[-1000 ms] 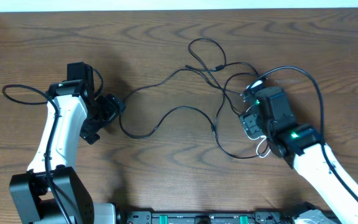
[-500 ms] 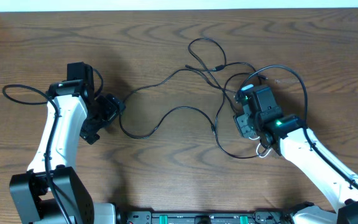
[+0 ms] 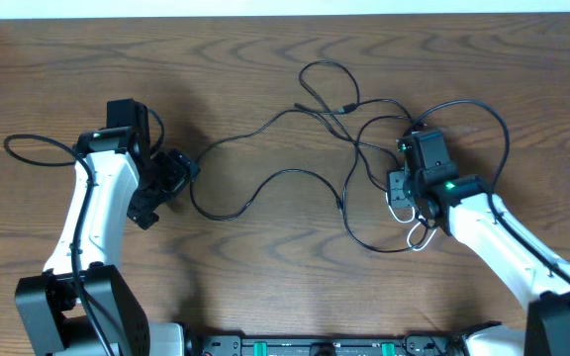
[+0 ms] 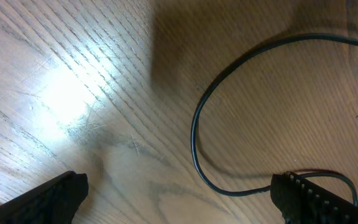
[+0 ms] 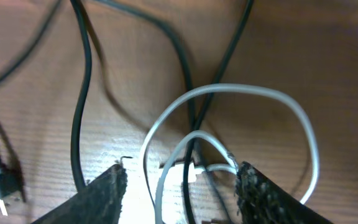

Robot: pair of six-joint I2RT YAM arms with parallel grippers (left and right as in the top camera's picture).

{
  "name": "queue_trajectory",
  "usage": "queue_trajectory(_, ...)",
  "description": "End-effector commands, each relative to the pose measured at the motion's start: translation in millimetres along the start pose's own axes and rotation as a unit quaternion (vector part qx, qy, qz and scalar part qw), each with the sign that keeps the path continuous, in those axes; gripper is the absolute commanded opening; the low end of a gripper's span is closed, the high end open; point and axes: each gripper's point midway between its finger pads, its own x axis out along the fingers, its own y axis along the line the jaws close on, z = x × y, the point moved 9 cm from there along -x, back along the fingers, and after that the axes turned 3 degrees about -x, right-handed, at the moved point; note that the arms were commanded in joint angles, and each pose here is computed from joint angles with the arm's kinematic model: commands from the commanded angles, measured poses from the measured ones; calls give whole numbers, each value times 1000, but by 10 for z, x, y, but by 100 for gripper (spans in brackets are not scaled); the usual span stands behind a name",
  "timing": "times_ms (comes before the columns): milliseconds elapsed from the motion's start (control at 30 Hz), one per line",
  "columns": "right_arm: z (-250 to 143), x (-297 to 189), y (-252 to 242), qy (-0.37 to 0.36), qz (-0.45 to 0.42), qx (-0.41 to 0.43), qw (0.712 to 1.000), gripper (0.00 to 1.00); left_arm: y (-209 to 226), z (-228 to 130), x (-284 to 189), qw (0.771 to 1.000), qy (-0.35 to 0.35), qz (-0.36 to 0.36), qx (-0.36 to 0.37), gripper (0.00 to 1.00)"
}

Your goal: Untangle cables

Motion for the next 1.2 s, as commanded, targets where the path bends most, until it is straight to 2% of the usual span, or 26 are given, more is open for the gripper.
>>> queue_trajectory(0, -68, 67, -28, 27, -7, 10, 1000, 26, 11, 13, -6, 1000, -7, 8, -5, 99)
queue_trajectory(100, -97, 65, -36, 37, -9, 2, 999, 15, 11, 13, -6, 1000, -7, 8, -5, 99)
queue_trajectory(133, -92, 61, -39, 35, -9, 3, 999, 5, 10, 14, -6, 1000, -7, 7, -5, 99)
queue_trajectory(167, -83, 59, -36, 33, -8, 3, 999, 1, 11, 13, -6, 1000, -7, 8, -5, 99)
queue_trajectory(367, 74, -165, 23, -9, 28, 7, 1000, 1, 10, 14, -6, 1000, -7, 7, -5, 99)
queue_trajectory(533, 485, -833, 26, -145, 50, 17, 988, 1, 10, 14, -6, 1000, -8, 8, -5, 99)
queue_trajectory(600, 653, -1184, -13, -216, 39, 13, 976, 1, 10, 14, -6, 1000, -7, 7, -5, 99)
queue_trajectory(833, 981, -2112, -143, -382, -1, 25, 924, 1, 10, 14, -6, 1000, -7, 7, -5, 99)
queue_trajectory(1167, 1206, -2488, -184, -480, -13, 48, 876, 1, 10, 14, -6, 1000, -7, 7, -5, 99)
